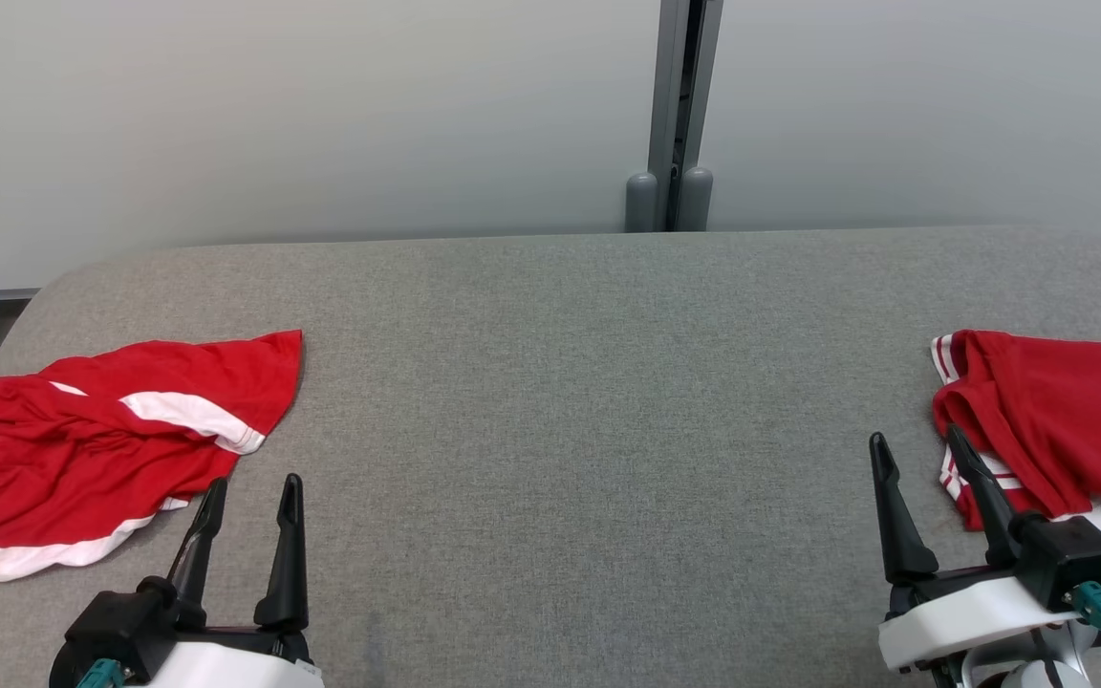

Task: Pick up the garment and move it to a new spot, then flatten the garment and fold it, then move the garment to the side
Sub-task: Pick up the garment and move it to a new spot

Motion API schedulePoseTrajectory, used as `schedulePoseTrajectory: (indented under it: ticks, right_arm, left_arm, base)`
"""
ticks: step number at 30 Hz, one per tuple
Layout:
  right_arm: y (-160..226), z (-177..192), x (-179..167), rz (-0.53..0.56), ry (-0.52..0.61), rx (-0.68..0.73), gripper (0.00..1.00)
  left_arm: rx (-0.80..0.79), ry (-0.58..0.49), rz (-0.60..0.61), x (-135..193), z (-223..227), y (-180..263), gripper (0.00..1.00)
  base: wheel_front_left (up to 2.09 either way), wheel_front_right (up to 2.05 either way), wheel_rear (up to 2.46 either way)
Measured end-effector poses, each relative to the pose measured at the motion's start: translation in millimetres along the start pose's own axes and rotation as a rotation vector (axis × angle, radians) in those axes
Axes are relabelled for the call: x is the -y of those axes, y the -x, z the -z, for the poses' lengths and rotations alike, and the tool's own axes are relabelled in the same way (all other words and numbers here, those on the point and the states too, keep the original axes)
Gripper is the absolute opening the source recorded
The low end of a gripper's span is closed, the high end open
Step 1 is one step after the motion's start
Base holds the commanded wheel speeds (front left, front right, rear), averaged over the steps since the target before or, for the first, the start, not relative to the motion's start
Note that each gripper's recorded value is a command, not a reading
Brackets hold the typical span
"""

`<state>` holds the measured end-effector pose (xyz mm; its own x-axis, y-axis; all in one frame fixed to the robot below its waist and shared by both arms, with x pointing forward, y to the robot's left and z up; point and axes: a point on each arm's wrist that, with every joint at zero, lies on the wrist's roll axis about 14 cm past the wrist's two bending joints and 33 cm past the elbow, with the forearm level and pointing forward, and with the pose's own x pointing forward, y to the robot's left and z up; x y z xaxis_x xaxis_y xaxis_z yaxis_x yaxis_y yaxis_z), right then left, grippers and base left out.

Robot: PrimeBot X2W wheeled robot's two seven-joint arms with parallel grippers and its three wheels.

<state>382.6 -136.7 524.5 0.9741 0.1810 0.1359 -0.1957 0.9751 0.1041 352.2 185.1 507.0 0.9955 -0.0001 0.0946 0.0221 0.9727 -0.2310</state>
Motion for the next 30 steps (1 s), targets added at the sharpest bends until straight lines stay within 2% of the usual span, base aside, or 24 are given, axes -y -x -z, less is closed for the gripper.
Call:
schedulePoseTrajectory:
  ticks: [30]
  right_arm:
    - [-1.6, 6.0, -6.7, -0.018, -0.006, -0.017, 1.0]
  left_arm:
    - [-0.004, 0.0, -0.019, -6.6, 1.2, -1.2, 1.0]
  base:
    - [0.0, 0.0, 0.0]
